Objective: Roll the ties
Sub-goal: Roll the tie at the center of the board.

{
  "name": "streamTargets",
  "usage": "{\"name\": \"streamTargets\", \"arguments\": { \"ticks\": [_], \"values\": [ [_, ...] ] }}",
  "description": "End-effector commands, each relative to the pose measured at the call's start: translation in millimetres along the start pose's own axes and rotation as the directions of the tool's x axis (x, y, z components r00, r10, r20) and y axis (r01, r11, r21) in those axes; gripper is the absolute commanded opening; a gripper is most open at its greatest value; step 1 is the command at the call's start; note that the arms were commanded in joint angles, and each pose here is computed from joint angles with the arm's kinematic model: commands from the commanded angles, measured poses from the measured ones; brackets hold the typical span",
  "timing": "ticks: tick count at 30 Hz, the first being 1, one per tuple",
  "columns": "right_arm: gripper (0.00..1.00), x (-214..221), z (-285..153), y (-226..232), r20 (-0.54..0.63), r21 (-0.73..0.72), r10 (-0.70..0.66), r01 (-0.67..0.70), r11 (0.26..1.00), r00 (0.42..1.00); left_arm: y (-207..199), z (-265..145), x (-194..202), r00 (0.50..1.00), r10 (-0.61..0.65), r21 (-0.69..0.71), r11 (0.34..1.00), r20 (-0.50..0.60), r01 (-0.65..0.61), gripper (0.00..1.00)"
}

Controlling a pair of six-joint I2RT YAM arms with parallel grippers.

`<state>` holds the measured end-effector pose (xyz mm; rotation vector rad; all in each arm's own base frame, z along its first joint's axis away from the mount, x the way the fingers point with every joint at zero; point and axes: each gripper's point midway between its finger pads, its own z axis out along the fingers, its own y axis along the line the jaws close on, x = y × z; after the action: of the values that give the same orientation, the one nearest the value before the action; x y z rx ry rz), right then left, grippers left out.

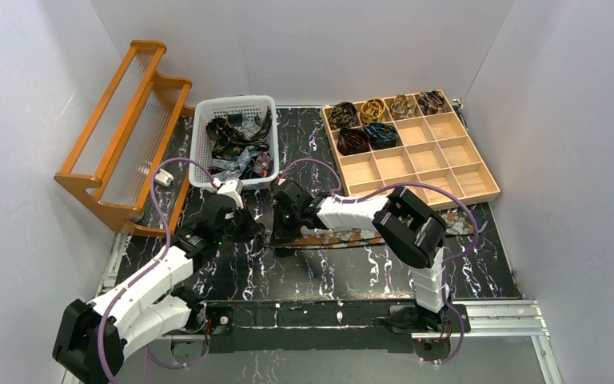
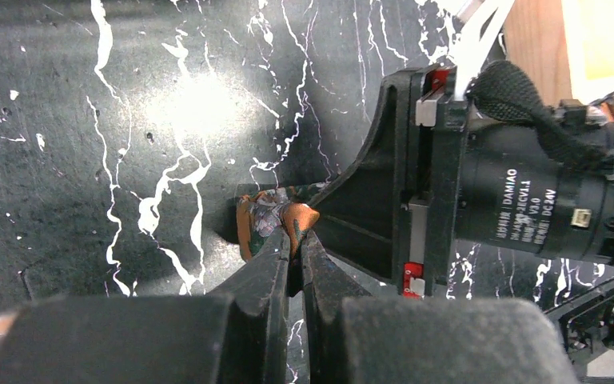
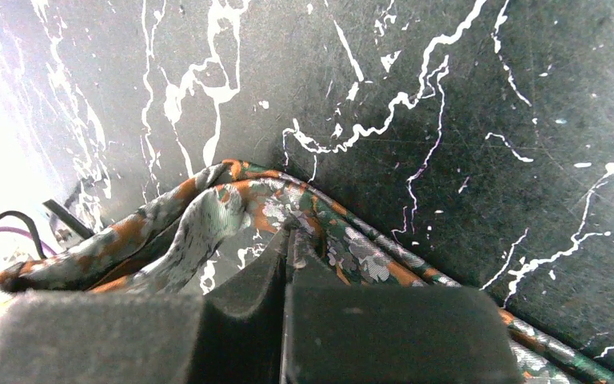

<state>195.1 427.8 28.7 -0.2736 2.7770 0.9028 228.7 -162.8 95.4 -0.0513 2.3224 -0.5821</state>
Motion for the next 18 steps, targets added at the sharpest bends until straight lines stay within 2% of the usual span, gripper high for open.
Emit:
{"name": "streamTargets", "arguments": {
  "ticks": [1, 5, 11, 18],
  "values": [
    [0.08, -11, -21, 9, 0.051, -0.046, -0.008, 0.01, 0.999, 0.999, -2, 1, -9, 0.998, 0.059, -0.037, 0.998, 0.022, -0.058, 0.0],
    [0.09, -24, -46, 7, 0.127, -0.053, 0.012, -0.006, 0.999, 0.992, -7, 5, -5, 0.996, 0.092, -0.047, 0.995, 0.004, -0.092, 0.0],
    [0.15, -40, -80, -29, 0.249, 0.009, 0.09, -0.095, 0.995, 0.964, -13, 15, 4, 0.988, 0.15, -0.076, 0.985, -0.03, -0.152, 0.0],
    [0.33, -52, -107, -54, 0.351, 0.028, 0.124, -0.143, 0.989, 0.928, -27, 28, 22, 0.977, 0.202, -0.072, 0.976, -0.069, -0.207, 0.0]
  ]
}}
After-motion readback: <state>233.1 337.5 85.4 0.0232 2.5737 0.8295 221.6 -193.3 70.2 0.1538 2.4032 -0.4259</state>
